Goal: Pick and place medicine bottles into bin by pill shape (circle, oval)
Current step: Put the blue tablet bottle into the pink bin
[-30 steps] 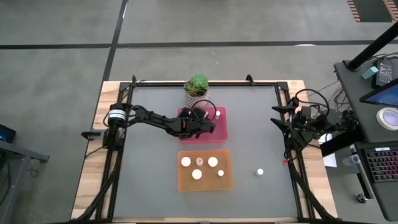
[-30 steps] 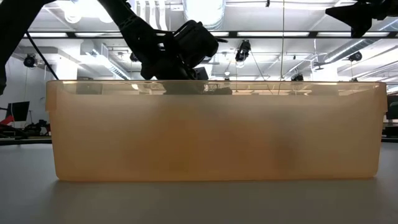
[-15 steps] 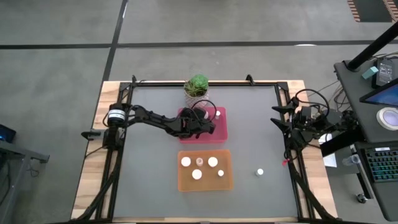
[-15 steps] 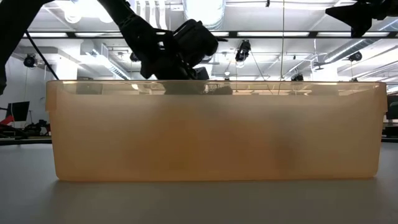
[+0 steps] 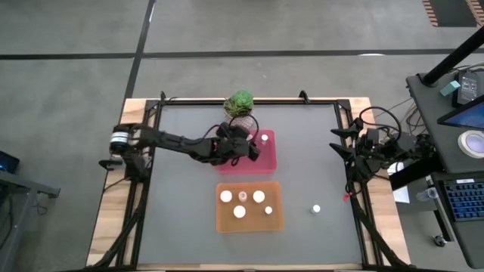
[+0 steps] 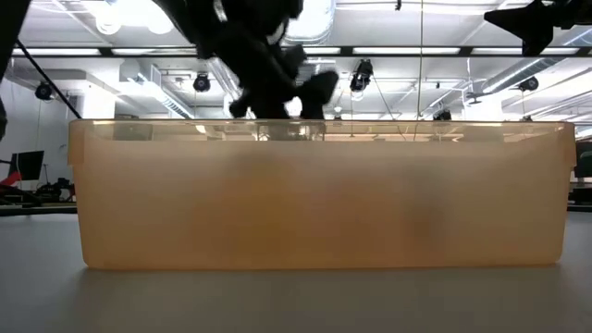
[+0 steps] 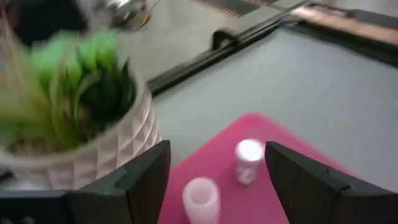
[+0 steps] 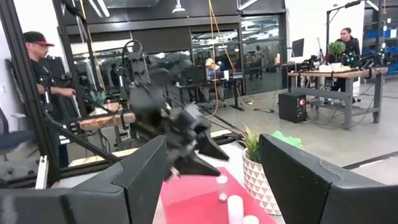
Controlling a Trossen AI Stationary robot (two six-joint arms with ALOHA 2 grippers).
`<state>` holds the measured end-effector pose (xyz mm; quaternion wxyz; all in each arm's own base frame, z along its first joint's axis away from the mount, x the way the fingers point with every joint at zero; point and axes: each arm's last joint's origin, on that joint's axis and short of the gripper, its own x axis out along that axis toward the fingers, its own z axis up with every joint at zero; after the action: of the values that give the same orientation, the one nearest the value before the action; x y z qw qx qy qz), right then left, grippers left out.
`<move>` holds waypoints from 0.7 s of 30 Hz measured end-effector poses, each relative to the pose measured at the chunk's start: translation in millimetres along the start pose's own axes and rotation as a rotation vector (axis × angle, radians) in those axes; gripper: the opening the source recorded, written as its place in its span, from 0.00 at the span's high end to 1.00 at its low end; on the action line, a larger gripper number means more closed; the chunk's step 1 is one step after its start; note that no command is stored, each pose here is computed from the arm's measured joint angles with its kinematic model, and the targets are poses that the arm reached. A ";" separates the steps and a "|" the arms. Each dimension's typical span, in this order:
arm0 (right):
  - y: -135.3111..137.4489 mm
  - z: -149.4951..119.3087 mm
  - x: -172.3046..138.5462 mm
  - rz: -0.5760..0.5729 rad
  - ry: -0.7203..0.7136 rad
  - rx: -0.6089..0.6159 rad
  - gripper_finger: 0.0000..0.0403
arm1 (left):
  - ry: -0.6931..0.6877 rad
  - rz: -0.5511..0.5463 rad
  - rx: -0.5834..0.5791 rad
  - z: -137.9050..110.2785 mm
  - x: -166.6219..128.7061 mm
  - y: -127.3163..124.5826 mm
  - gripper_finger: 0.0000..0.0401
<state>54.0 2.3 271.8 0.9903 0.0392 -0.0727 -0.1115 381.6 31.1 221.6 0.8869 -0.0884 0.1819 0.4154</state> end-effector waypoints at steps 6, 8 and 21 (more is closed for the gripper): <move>0.0 1.5 0.0 0.001 -0.013 0.075 0.39 | -0.100 -0.167 0.184 32.6 -55.9 -7.8 0.39; 0.0 1.9 0.0 0.002 -0.017 0.110 0.39 | -0.128 -0.270 0.238 42.7 -76.4 -8.2 0.39; 9.1 -4.1 11.5 0.057 0.072 0.343 0.39 | -0.293 -0.979 0.538 63.0 -157.7 -13.7 0.39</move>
<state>67.7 8.8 270.2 0.9738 0.2094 -0.0563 -0.0677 315.0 -69.3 342.0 0.9830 0.1247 0.0942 -0.0961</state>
